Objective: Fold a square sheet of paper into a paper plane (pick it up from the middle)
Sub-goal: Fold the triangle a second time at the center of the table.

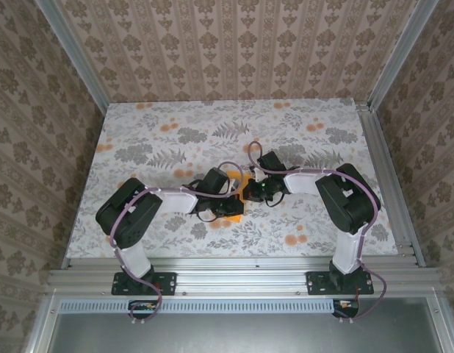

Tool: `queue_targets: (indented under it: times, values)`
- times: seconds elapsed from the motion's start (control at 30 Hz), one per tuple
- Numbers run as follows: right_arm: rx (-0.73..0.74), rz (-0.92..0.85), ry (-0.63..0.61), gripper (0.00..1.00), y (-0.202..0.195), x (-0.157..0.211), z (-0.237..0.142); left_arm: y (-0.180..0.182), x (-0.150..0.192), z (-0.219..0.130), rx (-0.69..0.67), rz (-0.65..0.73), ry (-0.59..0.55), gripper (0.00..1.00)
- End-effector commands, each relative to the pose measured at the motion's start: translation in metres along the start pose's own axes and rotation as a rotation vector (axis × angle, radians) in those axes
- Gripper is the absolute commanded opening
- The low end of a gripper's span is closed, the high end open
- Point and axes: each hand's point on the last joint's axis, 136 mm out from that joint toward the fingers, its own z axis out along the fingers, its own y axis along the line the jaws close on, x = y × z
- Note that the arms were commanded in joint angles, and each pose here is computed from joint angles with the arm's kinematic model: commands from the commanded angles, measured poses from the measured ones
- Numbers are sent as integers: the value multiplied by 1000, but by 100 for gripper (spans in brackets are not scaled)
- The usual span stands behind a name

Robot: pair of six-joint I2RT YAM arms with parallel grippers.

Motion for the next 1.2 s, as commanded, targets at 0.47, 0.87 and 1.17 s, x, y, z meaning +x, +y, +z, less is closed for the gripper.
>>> queue_targets:
  times: [0.47, 0.87, 1.17]
  values:
    - [249, 37, 105, 5, -62, 39, 14, 1, 23, -5, -3, 25, 12, 2]
    - [286, 35, 105, 4, -70, 40, 13, 17, 48, -1, -60, 21, 61, 2]
    - [305, 22, 110, 4, -74, 41, 13, 9, 64, -8, -39, 32, 89, 2]
